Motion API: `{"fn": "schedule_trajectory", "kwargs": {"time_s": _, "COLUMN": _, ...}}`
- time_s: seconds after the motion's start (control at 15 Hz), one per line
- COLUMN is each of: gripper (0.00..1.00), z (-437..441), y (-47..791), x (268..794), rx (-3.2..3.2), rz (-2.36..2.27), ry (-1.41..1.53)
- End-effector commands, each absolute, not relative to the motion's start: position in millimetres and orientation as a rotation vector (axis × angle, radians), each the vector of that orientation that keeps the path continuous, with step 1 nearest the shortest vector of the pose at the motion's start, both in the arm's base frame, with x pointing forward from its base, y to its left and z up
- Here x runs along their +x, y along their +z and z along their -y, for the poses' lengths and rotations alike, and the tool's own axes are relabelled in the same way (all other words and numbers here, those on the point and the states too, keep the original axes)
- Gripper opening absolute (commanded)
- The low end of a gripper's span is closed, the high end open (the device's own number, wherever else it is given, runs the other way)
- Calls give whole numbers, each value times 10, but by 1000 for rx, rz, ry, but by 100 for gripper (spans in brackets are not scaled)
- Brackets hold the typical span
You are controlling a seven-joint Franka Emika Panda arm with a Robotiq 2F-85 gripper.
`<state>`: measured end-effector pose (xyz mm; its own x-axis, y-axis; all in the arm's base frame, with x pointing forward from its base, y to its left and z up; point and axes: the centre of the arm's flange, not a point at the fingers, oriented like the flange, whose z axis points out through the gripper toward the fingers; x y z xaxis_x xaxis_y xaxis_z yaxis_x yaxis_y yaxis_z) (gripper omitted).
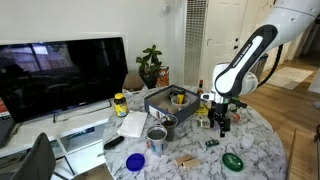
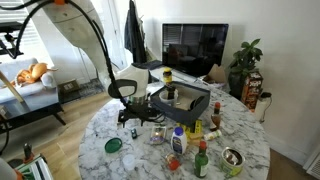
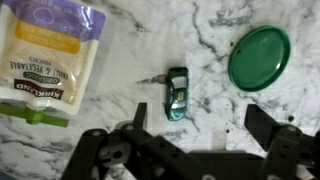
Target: Flip the toy car over
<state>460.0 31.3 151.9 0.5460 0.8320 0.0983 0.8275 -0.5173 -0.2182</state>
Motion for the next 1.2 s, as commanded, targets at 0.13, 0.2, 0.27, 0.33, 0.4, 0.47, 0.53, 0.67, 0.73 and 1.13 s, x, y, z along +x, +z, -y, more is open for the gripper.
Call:
{"fn": "schedule_trajectory", "kwargs": {"time_s": 0.13, "gripper": 100, "z": -417, "y": 2264, "x": 4470, "rx": -2653, "rz": 1029, "ry": 144}}
{"fn": "schedule_trajectory", "kwargs": {"time_s": 0.2, "gripper": 100, "z": -437, "y": 2364, "x": 4481, "rx": -2686, "rz": 961, "ry": 154}}
{"fn": "schedule_trajectory", "kwargs": {"time_s": 0.27, "gripper": 100, "z": -459, "y": 2468, "x": 4483, "rx": -2722, "rz": 891, "ry": 158}}
{"fn": "schedule_trajectory", "kwargs": {"time_s": 0.33, "gripper": 100, "z": -482, "y": 2565, "x": 4491, "rx": -2754, "rz": 818, "ry": 159}}
{"fn": "schedule_trajectory", "kwargs": {"time_s": 0.4, "gripper": 100, "z": -510, "y": 2655, "x": 4494, "rx": -2787, "rz": 744, "ry": 154}}
{"fn": "schedule_trajectory", "kwargs": {"time_s": 0.47, "gripper": 100, "z": -542, "y": 2742, "x": 4499, "rx": -2821, "rz": 678, "ry": 144}}
{"fn": "schedule_trajectory", "kwargs": {"time_s": 0.53, "gripper": 100, "z": -564, "y": 2809, "x": 4502, "rx": -2850, "rz": 628, "ry": 139}}
{"fn": "schedule_trajectory", "kwargs": {"time_s": 0.67, "gripper": 100, "z": -627, "y": 2945, "x": 4500, "rx": -2899, "rz": 541, "ry": 125}}
{"fn": "schedule_trajectory", "kwargs": {"time_s": 0.73, "gripper": 100, "z": -663, "y": 3002, "x": 4486, "rx": -2919, "rz": 500, "ry": 127}}
{"fn": "schedule_trajectory", "kwargs": {"time_s": 1.13, "gripper": 100, "z": -698, "y": 3009, "x": 4583, "rx": -2912, "rz": 482, "ry": 89}}
